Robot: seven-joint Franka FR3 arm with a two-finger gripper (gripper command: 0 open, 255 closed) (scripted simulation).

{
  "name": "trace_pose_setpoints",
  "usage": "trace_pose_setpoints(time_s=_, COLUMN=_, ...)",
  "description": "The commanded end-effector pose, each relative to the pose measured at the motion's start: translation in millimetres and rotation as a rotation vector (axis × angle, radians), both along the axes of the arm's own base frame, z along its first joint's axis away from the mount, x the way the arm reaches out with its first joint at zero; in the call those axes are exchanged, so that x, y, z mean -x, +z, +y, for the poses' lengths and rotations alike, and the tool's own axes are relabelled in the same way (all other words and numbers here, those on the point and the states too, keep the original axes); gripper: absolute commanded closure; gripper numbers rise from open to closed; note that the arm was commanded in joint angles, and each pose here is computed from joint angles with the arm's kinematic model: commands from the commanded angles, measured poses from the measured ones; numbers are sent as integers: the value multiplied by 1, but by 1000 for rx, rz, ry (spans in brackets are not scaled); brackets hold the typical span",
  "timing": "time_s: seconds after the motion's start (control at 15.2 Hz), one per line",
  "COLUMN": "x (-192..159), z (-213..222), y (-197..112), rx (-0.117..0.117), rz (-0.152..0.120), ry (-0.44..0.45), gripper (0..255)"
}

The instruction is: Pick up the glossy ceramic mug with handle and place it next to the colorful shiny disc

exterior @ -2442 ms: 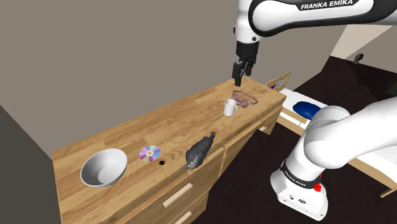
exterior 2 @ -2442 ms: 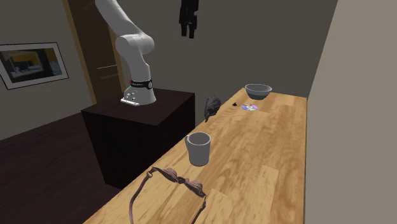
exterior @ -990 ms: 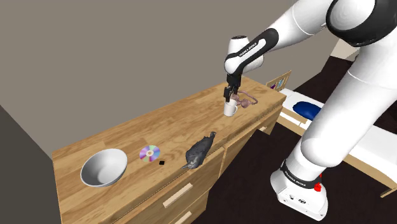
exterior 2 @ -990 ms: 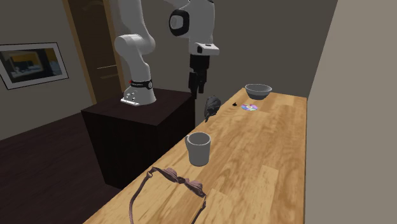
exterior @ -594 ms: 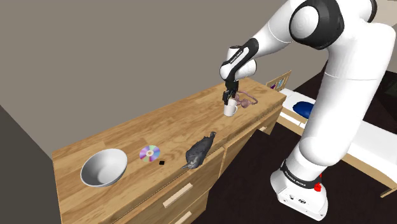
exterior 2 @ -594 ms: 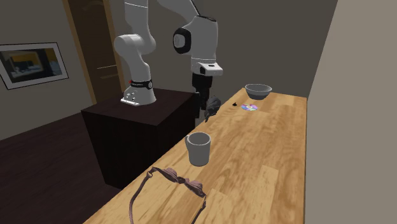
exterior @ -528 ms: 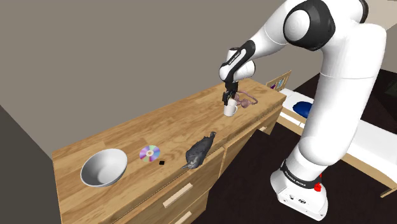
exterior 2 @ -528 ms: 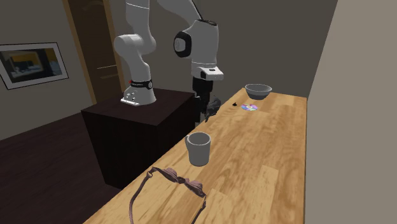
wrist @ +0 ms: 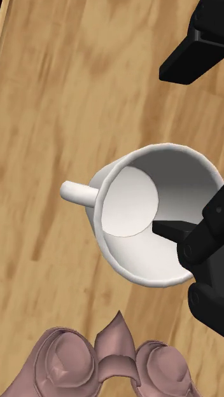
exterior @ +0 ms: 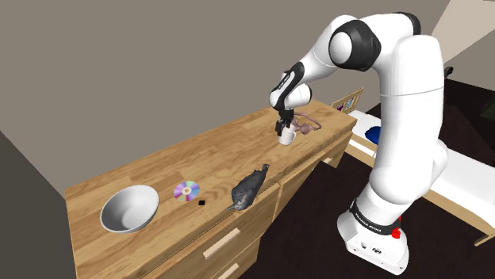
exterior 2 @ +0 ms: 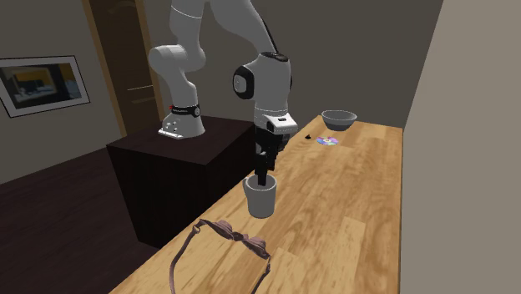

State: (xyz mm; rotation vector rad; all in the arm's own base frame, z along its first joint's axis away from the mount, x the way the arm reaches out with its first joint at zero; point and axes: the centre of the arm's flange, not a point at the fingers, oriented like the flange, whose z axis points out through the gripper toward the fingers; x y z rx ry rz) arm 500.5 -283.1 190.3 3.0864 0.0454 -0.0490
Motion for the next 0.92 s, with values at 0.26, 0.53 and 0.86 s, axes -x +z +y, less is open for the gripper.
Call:
trace_pose_setpoints(time_s=0.26, x=0, z=-2, y=-24, rx=0, rz=0, ry=0, gripper=0)
trace_pose_setpoints(time_s=0.53, x=0, z=-2, y=-24, rx=0, rz=0, ry=0, gripper=0)
trace_pose_setpoints(time_s=0.86, x=0, z=-2, y=-24, rx=0, rz=0, ry=0, gripper=255)
